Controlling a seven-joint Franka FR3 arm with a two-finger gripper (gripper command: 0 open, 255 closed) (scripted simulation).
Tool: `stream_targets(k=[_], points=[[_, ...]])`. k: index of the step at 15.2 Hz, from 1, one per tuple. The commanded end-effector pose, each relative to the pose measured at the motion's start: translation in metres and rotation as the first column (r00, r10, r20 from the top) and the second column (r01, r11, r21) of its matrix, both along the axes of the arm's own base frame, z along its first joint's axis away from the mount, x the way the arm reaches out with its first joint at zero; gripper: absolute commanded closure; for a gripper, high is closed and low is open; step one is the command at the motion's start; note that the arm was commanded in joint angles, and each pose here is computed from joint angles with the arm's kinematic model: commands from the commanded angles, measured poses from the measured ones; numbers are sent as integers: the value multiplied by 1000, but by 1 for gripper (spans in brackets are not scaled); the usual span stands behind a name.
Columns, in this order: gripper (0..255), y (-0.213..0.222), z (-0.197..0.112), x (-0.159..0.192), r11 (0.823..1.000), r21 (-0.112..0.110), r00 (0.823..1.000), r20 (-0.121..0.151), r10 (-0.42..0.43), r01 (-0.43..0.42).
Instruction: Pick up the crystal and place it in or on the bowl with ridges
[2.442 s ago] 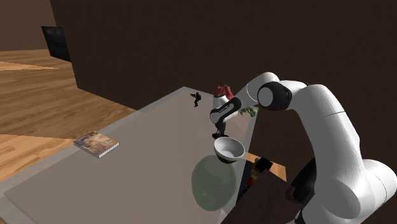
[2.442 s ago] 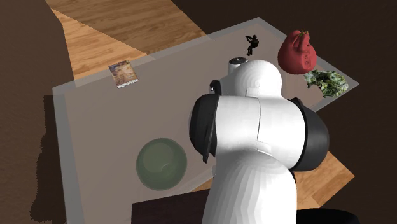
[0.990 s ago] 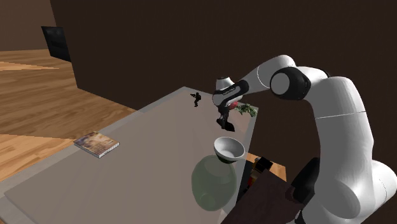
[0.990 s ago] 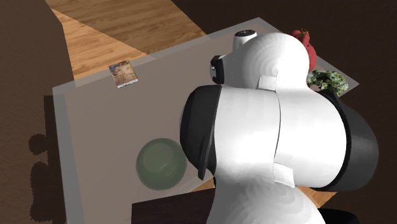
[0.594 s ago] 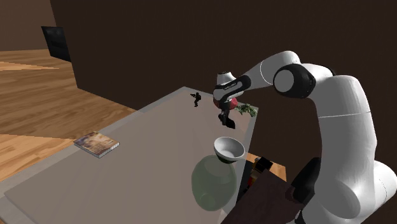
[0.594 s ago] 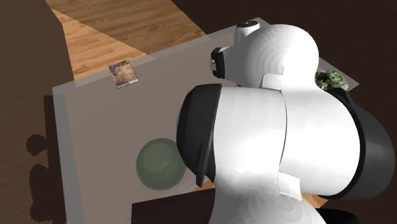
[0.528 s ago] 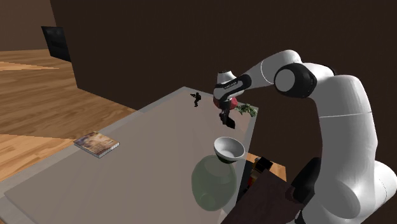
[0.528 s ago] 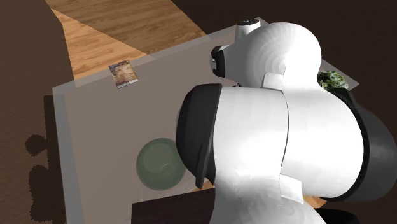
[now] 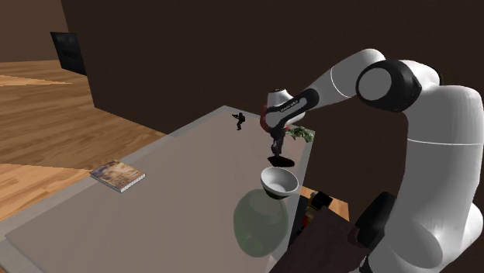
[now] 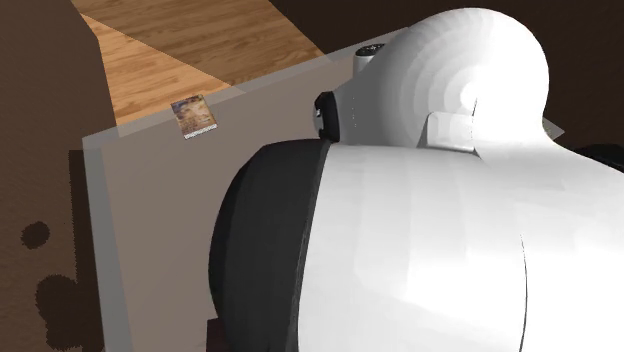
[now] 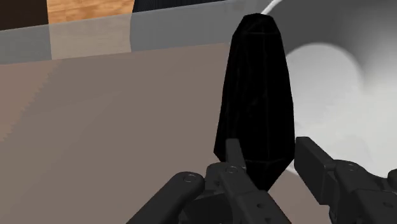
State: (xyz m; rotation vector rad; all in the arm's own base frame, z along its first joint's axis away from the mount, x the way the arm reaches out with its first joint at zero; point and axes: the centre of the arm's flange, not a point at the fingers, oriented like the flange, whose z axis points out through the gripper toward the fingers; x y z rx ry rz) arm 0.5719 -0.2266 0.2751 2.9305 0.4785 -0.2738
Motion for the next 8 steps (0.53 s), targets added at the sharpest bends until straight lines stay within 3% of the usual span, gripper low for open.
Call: stream_targets(k=[1, 5, 6, 7, 8], points=[[255, 16, 2, -23, 1000, 0, 1000, 1, 0, 0], [255, 53, 3, -66, 1000, 0, 1000, 1, 0, 0], [255, 43, 2, -51, 1000, 0, 1000, 1, 0, 0], [0, 43, 2, -51, 1000, 0, 1000, 1, 0, 0], [0, 43, -10, -48, 999, 5, 999, 7, -40, 40]])
